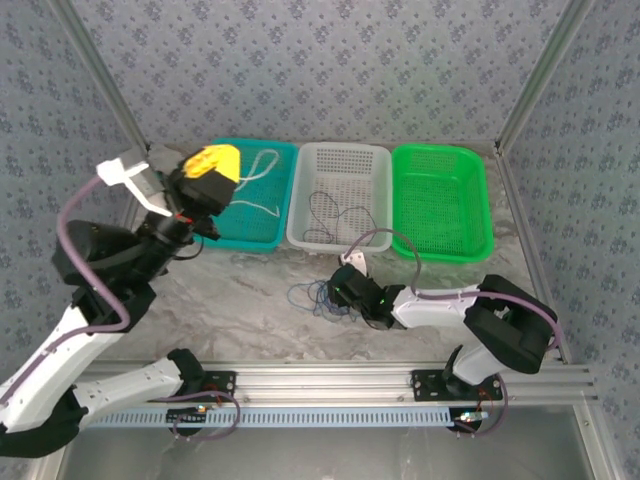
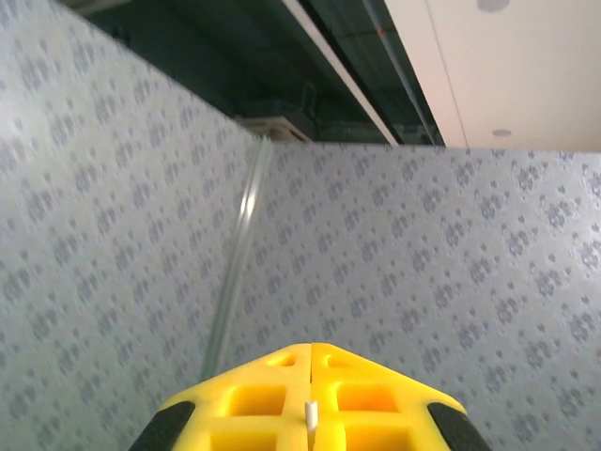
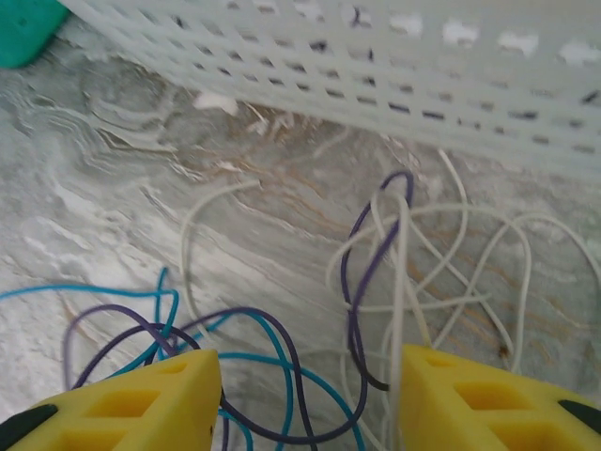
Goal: Untangle the cables
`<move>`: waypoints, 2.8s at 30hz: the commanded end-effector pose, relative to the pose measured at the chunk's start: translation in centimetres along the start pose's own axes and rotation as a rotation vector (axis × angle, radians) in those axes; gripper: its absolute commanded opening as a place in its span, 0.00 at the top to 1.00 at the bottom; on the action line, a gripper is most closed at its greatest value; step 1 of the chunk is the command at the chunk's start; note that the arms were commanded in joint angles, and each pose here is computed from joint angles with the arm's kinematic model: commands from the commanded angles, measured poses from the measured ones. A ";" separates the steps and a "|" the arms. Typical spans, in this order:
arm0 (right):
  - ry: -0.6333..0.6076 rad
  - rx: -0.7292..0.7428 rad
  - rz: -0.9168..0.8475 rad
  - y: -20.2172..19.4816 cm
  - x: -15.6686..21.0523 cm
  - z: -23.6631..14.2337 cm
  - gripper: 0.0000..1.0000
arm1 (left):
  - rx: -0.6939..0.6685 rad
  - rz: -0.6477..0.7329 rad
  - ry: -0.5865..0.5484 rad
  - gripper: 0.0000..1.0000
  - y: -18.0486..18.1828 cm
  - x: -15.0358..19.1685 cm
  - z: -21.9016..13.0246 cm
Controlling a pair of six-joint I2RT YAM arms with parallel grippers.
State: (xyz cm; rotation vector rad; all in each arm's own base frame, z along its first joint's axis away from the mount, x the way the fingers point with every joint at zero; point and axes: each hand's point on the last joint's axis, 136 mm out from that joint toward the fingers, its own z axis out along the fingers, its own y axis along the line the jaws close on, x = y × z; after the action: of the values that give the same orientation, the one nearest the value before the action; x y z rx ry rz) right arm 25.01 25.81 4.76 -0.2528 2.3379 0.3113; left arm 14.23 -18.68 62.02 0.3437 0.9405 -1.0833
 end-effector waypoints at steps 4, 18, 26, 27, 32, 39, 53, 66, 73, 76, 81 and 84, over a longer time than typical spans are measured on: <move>0.023 0.001 0.034 -0.1 0.8 0.3 0.47 | -0.090 0.200 -0.034 1.00 1.0 -2.6 -0.3; 0.034 -0.025 0.004 1.2 0.0 -0.2 0.45 | -0.319 0.298 0.071 1.00 7.7 2.2 -0.6; 0.037 -0.020 -0.002 1.1 0.0 -0.5 0.45 | -0.579 0.273 0.149 1.00 18.4 5.9 -2.1; 0.037 -0.019 -0.003 1.1 0.0 -0.6 0.44 | -0.620 0.260 0.166 1.00 20.1 6.4 -2.8; 0.033 -0.007 -0.005 0.8 -0.2 -0.9 0.44 | -0.737 0.099 0.212 1.00 26.9 10.1 -5.9; 0.038 -0.009 -0.007 0.9 -0.4 -1.2 0.44 | -0.835 0.039 0.342 1.00 31.6 16.4 -8.9; 0.040 0.016 -0.012 0.5 -1.1 -1.9 0.46 | -0.986 -0.100 0.519 0.65 35.2 24.3 -13.6; 0.032 0.006 -0.009 -1.0 -2.8 -3.8 0.61 | -0.845 0.034 0.682 0.03 28.5 29.8 -12.8; 0.118 0.025 0.037 -2.0 -1.4 -4.9 0.56 | -0.835 0.032 0.718 0.01 25.3 31.4 -15.0; 0.171 -0.002 0.053 -1.7 -0.2 -5.0 0.53 | -0.835 -0.003 0.715 0.01 24.4 32.0 -16.4; 0.257 -0.045 0.045 -0.4 1.2 -4.0 0.57 | -0.813 -0.029 0.732 0.01 22.9 32.9 -17.6; 0.306 -0.013 0.021 -0.4 1.7 -3.5 0.69 | -0.819 -0.026 0.738 0.01 22.7 33.1 -18.1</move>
State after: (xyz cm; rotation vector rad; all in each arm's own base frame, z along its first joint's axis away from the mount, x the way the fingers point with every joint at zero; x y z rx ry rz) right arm 21.91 23.93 6.15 -0.2834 2.5827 0.3297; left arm 30.27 -16.39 20.57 0.0576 1.9674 -0.4984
